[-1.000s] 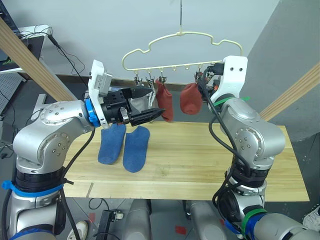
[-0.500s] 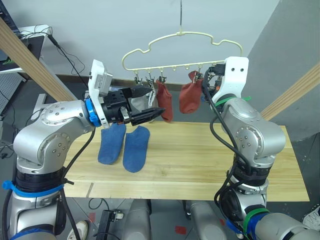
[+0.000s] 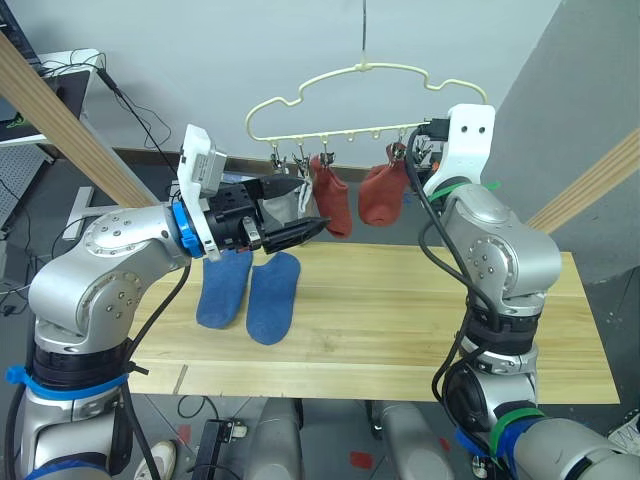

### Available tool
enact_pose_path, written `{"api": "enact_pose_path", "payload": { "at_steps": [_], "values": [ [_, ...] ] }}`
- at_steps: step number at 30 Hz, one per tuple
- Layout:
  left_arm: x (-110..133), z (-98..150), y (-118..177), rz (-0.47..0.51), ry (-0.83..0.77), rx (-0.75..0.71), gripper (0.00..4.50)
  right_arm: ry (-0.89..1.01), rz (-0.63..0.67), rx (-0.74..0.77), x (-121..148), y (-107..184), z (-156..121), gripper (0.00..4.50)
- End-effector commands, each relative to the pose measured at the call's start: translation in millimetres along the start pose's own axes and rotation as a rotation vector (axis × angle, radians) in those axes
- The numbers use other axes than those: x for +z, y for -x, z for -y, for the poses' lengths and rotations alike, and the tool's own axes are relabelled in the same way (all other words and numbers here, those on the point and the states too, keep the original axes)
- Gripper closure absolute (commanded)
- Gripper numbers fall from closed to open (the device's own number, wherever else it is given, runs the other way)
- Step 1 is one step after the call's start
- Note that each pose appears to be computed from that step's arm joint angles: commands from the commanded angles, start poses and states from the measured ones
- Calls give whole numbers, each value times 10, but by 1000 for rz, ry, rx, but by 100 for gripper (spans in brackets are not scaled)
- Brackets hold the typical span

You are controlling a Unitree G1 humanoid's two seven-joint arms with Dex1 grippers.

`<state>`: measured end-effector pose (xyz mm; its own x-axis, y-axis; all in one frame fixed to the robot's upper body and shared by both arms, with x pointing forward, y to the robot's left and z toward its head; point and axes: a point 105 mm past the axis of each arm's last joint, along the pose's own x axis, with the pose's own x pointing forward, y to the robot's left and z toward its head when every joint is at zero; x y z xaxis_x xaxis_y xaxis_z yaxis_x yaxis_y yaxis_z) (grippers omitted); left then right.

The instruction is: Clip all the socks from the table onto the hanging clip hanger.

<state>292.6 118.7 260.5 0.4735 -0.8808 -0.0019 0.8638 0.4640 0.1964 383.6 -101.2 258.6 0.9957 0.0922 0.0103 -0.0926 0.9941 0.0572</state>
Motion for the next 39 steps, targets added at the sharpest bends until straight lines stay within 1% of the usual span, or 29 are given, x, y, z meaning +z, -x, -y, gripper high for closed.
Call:
{"api": "enact_pose_path", "payload": {
  "at_steps": [1,10,21,30,33,36,39],
  "values": [
    [114,47,47,23,-48,-1,39,5,85,19,215,-2,-43,223],
    [98,47,48,23,-47,10,39,-8,102,52,268,-51,-155,223],
    [93,35,65,17,-50,28,39,-13,110,59,294,-82,-188,223],
    [83,22,70,13,-49,36,39,10,123,30,319,-101,-148,223],
    [80,22,66,13,-48,36,39,20,129,17,330,-102,-131,281],
    [77,20,62,12,-48,36,39,27,130,3,333,-106,-111,379],
    [65,23,58,8,-47,36,39,28,129,-9,330,-109,-90,444]
  ]
}}
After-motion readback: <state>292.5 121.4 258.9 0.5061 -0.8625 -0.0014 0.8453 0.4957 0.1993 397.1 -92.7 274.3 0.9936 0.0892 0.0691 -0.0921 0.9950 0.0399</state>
